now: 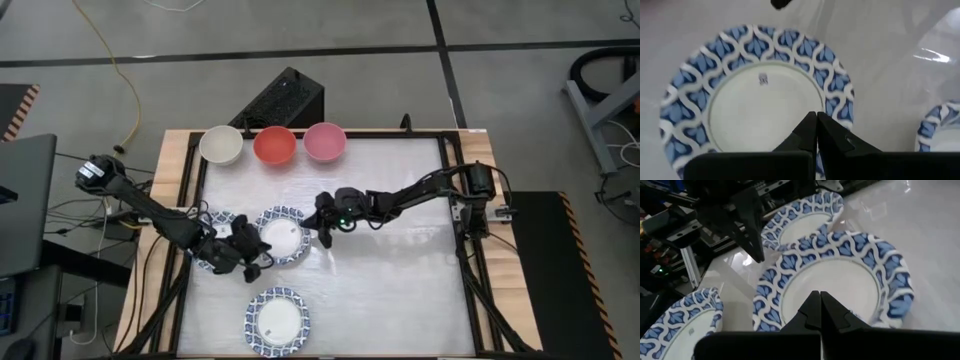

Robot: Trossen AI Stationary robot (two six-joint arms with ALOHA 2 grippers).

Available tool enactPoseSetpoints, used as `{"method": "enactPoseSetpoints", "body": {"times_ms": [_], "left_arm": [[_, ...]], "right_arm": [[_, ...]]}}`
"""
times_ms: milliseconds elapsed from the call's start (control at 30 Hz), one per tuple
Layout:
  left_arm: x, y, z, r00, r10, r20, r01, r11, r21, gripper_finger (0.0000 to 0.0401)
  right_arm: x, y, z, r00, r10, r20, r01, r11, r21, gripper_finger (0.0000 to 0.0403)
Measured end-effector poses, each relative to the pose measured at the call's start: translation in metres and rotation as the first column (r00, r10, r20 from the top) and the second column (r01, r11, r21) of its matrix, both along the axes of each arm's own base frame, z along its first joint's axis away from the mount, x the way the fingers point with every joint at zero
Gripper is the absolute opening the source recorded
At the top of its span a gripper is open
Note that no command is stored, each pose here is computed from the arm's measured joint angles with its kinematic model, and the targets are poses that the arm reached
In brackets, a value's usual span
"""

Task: Nest bowls inside each other by size order
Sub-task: Stack the white patterned bowl on top of the white patterned bowl

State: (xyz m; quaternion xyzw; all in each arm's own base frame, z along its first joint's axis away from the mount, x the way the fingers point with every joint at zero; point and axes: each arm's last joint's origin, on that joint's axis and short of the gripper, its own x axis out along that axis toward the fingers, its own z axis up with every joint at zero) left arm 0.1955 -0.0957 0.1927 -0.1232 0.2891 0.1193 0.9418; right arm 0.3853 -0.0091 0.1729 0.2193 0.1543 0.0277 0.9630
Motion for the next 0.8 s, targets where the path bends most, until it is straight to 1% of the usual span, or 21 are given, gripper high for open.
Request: {"method": "enactPoseSetpoints", "body": {"times_ms": [133, 267, 333, 400, 567, 667, 700, 800], "left_arm": [[0.004, -0.001, 0.009, 0.999, 0.014, 0.034, -0.015, 1.000, 0.026, 0.0000], [0.003, 0.000, 0.018, 0.998, 0.022, 0.060, -0.024, 0.999, 0.038, 0.0000], [0.002, 0.004, 0.028, 0.995, 0.040, 0.092, -0.045, 0.998, 0.051, 0.0000], [-0.001, 0.009, 0.039, 0.990, 0.052, 0.132, -0.062, 0.995, 0.075, 0.0000], [-0.013, 0.026, 0.081, 0.957, 0.069, 0.280, -0.103, 0.989, 0.107, 0.0000], [-0.025, 0.037, 0.108, 0.929, 0.064, 0.365, -0.116, 0.986, 0.121, 0.0000], [-0.030, 0.041, 0.120, 0.909, 0.072, 0.410, -0.127, 0.986, 0.110, 0.0000], [-0.045, 0.051, 0.158, 0.813, 0.096, 0.575, -0.158, 0.986, 0.059, 0.0000]], "right_arm": [[0.004, -0.005, 0.006, 1.000, 0.004, 0.019, -0.004, 1.000, 0.001, 0.0009], [0.010, -0.012, 0.021, 0.997, 0.052, 0.064, -0.053, 0.998, 0.017, 0.0009], [0.013, -0.018, 0.036, 0.993, 0.070, 0.095, -0.071, 0.997, 0.014, 0.0009], [0.013, -0.023, 0.055, 0.989, 0.070, 0.132, -0.069, 0.998, -0.011, 0.0009], [0.005, -0.031, 0.104, 0.979, 0.083, 0.188, -0.059, 0.989, -0.132, 0.0009], [-0.005, -0.032, 0.132, 0.969, 0.095, 0.226, -0.049, 0.979, -0.199, 0.0009], [-0.010, -0.033, 0.139, 0.967, 0.095, 0.234, -0.045, 0.976, -0.211, 0.0009], [-0.023, -0.033, 0.158, 0.962, 0.094, 0.256, -0.031, 0.970, -0.242, 0.0009]]}}
